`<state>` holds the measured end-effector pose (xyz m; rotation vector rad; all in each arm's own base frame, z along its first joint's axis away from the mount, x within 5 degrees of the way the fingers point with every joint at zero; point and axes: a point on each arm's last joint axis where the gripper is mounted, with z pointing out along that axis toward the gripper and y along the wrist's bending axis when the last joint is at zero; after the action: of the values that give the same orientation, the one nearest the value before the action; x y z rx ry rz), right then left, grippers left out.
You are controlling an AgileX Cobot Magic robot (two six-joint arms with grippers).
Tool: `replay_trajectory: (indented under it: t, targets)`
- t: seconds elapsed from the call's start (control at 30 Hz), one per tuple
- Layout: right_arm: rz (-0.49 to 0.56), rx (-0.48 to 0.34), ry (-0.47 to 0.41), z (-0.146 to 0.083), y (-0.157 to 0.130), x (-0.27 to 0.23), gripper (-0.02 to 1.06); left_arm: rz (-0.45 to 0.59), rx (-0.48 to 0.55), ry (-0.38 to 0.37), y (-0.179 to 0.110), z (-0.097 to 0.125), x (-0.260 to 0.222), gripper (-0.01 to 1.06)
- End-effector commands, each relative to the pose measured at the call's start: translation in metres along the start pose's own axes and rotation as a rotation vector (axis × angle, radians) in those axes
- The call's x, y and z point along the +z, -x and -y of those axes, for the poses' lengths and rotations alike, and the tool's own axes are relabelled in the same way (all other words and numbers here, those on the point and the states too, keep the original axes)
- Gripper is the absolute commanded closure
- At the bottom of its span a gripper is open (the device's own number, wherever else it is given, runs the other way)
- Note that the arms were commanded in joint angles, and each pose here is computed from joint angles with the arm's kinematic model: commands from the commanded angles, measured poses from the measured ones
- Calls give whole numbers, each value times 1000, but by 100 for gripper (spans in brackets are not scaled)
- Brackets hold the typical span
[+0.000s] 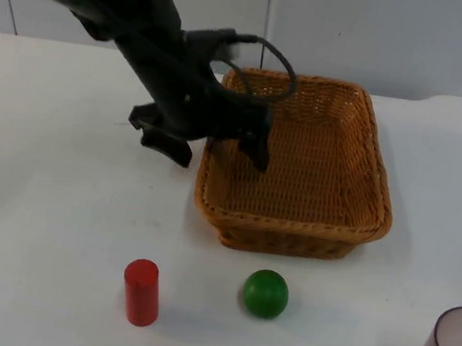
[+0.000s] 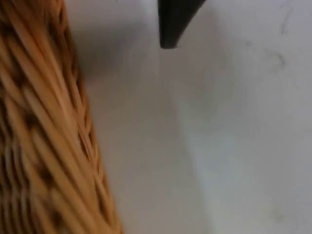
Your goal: Pick up the basket with the left hand and place the triangular block into the basket with the right hand.
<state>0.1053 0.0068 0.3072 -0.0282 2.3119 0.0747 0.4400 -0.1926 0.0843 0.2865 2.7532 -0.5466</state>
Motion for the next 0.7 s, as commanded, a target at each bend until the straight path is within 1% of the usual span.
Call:
replay_trajectory:
  t: [0.0,0.07,0.1,0.13,0.17,0.2,0.23,0.27,0.37,0.43,0.47,0.5,0.53,0.57,0.6,0.67]
  targets:
    - [26,-1,-4,0,3,-2,-1,6,-25,-14,3,5,3,18]
    - [26,-1,-4,0,3,-2,-1,6,-39,-16,3,4,6,39]
    - [26,-1,-4,0,3,-2,-1,9,-37,-13,4,4,6,53]
    - [26,-1,-4,0,3,-2,-1,9,-37,-13,4,4,6,53]
    - [26,-1,-4,0,3,-2,-1,10,-37,-13,4,4,6,70]
    - [29,-1,-4,0,3,-2,-1,33,-36,-10,6,4,4,96]
    - [29,-1,-4,0,3,-2,-1,55,-40,-9,9,5,2,105]
    - [29,-1,-4,0,3,-2,-1,55,-40,-9,9,5,2,105]
    - [29,-1,-4,0,3,-2,-1,113,-97,-18,22,7,-11,105]
    - [29,-1,-4,0,3,-2,-1,127,-99,-26,27,9,-17,105]
    - [29,-1,-4,0,3,-2,-1,152,-102,-33,35,10,-27,105]
    - [31,-1,-4,0,3,-2,-1,186,-115,-52,45,16,-43,105]
    - [33,-1,-4,0,3,-2,-1,198,-118,-59,48,18,-47,105]
    - [35,-1,-4,0,4,-2,-1,224,-117,-79,56,26,-65,105]
    - [35,-1,-4,0,4,-2,-1,224,-117,-79,56,26,-65,105]
    - [35,-1,-4,0,4,-2,-1,248,-115,-101,61,35,-88,105]
